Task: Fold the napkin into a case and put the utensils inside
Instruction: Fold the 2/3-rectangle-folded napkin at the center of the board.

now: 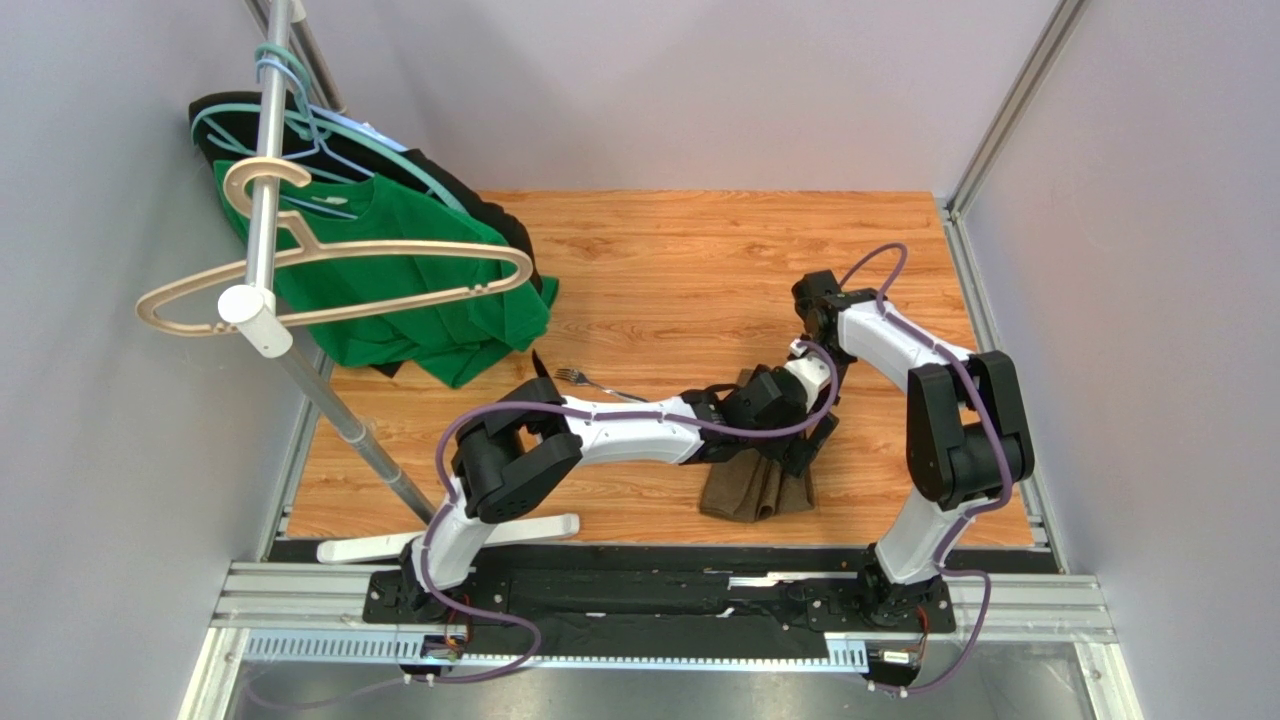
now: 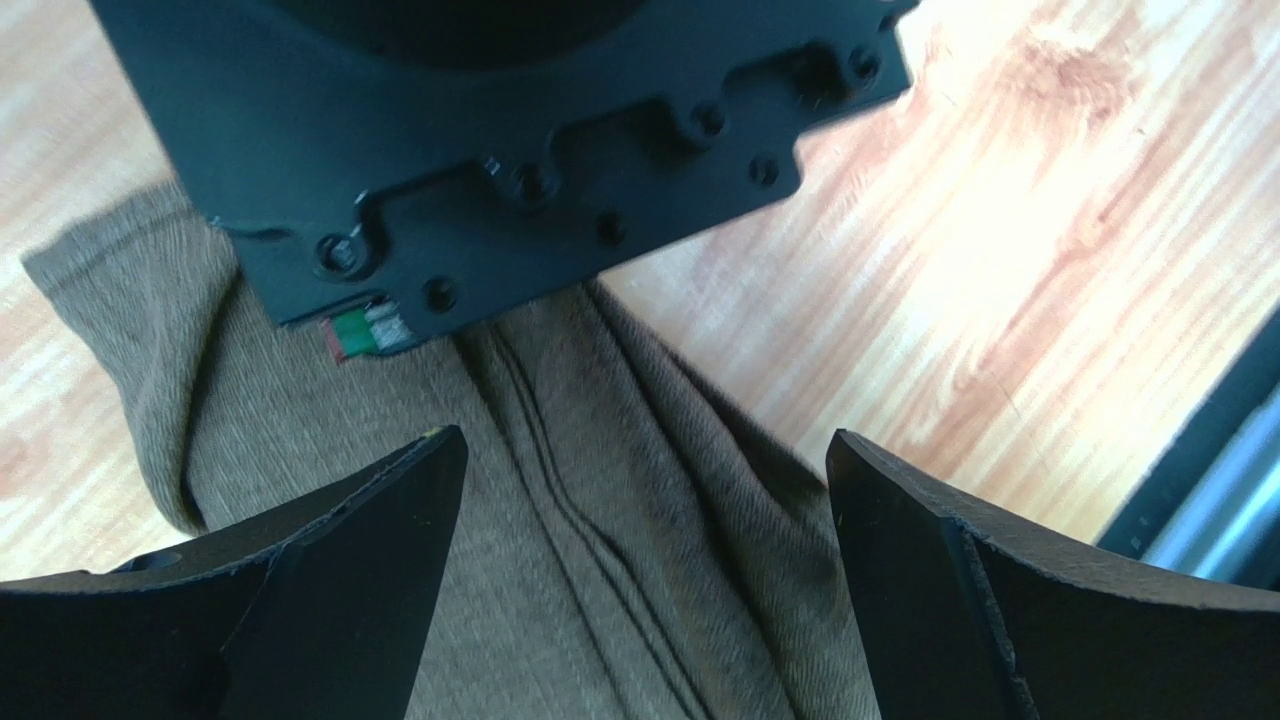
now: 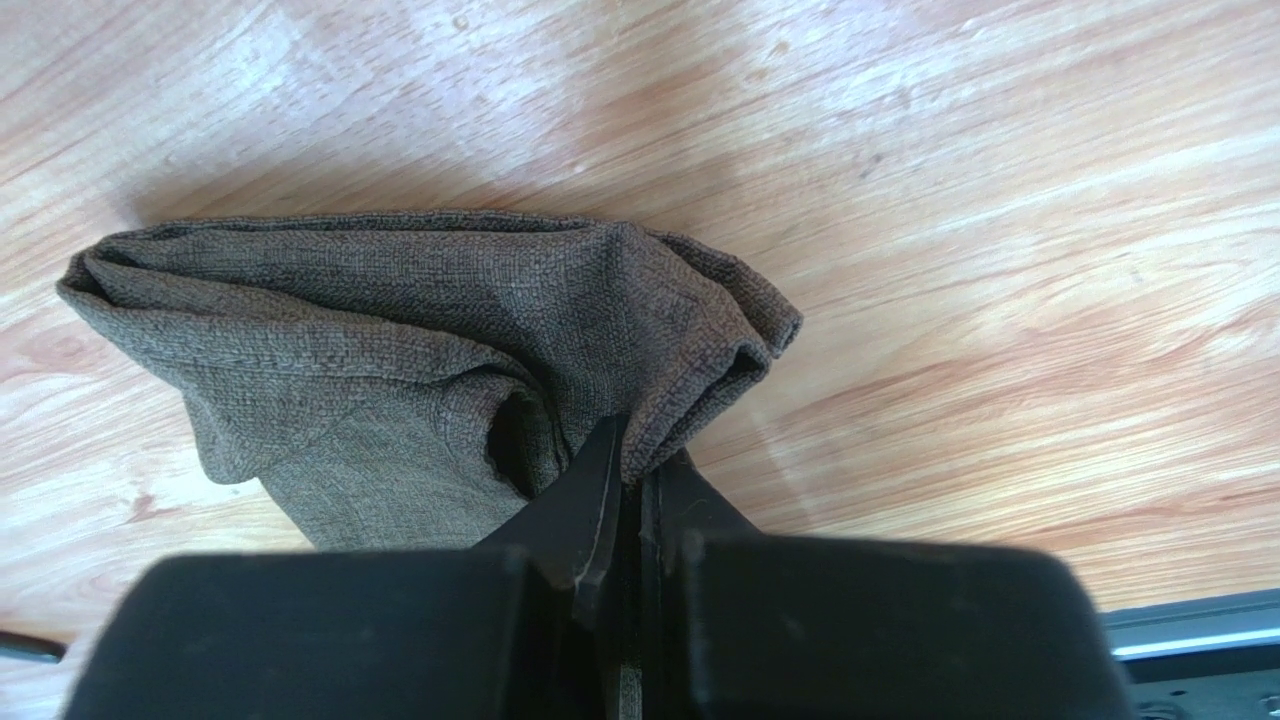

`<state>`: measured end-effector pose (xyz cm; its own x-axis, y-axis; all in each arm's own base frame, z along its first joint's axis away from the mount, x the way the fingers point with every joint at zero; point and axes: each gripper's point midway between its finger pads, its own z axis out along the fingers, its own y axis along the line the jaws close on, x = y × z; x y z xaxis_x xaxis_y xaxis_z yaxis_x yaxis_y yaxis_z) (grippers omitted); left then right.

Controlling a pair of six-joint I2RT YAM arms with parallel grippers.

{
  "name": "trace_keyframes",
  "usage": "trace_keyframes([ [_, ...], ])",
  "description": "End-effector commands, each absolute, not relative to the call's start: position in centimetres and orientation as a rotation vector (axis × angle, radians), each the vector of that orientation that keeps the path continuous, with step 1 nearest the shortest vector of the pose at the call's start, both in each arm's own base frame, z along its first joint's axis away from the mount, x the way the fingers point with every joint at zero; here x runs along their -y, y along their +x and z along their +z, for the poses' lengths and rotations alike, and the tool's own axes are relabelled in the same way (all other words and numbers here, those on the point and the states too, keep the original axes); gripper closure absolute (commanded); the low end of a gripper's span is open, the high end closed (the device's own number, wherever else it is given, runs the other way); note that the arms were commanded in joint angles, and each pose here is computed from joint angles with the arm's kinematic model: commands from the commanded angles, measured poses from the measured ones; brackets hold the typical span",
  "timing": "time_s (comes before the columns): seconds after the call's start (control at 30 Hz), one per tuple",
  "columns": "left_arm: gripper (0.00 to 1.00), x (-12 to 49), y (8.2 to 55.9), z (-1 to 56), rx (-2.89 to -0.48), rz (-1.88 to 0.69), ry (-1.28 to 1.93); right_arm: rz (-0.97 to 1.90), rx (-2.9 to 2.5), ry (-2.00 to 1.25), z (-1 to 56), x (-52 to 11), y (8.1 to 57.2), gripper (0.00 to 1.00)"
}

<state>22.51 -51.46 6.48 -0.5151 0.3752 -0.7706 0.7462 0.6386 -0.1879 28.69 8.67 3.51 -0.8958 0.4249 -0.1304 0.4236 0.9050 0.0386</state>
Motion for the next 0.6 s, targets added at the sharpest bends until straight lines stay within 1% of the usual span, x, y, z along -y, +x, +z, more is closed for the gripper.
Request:
trace_keyframes([
  [0.0,0.02,53.6,23.5,9.0,-1.988,-0.669,0.836,0.084,-2.905,0.716,4.5,-10.3,28.5,1.0],
  [0.03,0.02,53.9,23.8,9.5,-1.971,-0.654,0.821,0.089,-2.902,0.727,4.4,-10.4,28.5,1.0],
  [0.07,0.02,53.9,23.9,8.8,-1.979,-0.627,0.82,0.092,-2.906,0.737,4.3,-10.5,28.3,1.0],
  [0.13,0.09,53.7,24.6,8.6,-1.991,-0.58,0.792,0.094,-2.904,0.774,4.2,-10.5,28.2,1.0],
  [0.23,0.12,53.6,24.9,8.0,-2.005,-0.543,0.775,0.079,-2.914,0.798,3.8,-10.4,27.9,1.0],
  [0.33,0.19,53.1,25.5,7.8,-2.011,-0.495,0.739,0.131,-2.93,0.82,3.8,-11.0,27.5,1.0],
  [0.47,0.21,52.2,26.0,7.4,-2.029,-0.43,0.719,0.117,-2.911,0.833,4.2,-10.6,27.6,1.0],
  [0.57,0.26,52.0,26.1,7.3,-2.041,-0.405,0.719,0.117,-2.909,0.833,4.3,-10.3,27.6,1.0],
])
